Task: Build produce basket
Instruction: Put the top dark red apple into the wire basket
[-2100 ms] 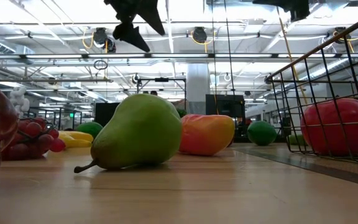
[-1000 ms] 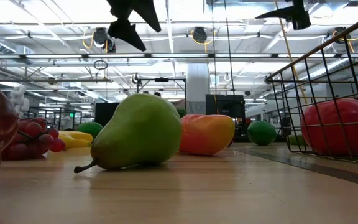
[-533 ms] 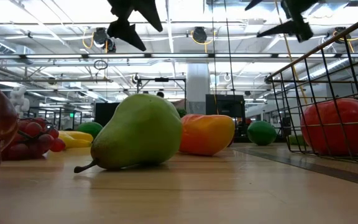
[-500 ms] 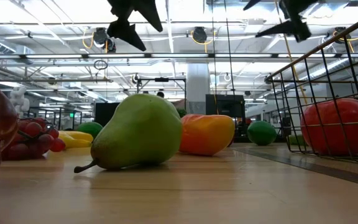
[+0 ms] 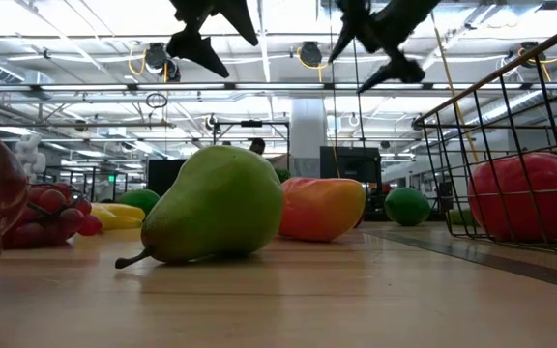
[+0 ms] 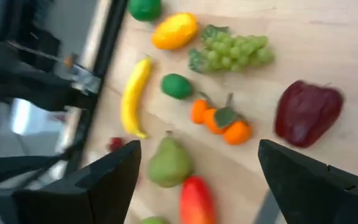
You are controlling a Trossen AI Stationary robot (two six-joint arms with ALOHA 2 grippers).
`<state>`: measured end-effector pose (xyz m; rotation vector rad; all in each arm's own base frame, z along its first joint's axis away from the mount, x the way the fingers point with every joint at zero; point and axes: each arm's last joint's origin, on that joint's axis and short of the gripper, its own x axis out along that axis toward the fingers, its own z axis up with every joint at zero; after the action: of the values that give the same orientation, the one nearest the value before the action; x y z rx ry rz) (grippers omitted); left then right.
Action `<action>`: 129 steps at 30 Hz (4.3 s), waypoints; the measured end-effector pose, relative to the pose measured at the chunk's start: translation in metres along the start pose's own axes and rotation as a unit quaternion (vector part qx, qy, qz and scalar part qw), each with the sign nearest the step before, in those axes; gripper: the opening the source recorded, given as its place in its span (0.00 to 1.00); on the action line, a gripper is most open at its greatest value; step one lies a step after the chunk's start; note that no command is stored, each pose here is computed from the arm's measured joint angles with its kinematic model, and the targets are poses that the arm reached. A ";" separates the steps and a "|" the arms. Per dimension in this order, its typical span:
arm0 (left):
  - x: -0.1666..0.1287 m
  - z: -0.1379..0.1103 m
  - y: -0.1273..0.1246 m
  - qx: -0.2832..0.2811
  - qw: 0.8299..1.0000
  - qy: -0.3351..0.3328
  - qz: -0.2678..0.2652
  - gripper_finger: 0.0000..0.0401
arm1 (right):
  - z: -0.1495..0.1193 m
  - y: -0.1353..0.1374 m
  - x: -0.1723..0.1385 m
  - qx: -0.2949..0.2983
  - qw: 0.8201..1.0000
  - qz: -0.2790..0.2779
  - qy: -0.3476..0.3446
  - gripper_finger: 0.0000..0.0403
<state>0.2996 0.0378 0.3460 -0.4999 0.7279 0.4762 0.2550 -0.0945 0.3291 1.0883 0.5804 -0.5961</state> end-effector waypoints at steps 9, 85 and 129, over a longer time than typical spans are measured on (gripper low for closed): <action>-0.002 -0.007 -0.011 -0.024 1.000 -0.001 -0.005 0.99 | 0.017 -0.013 0.046 0.038 0.998 -0.022 0.040 0.82; -0.002 -0.006 -0.009 0.033 0.999 -0.016 0.028 0.99 | 0.018 -0.026 0.029 -0.140 0.988 -0.063 0.001 0.75; -0.034 -0.003 -0.088 -0.109 0.953 -0.171 -0.226 0.99 | -0.053 0.013 -0.193 -0.296 0.849 0.387 -0.205 0.75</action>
<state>0.3258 -0.0405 0.3909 -0.7474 0.2123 0.2014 0.1206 -0.0102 0.4523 0.4943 -0.0899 0.0849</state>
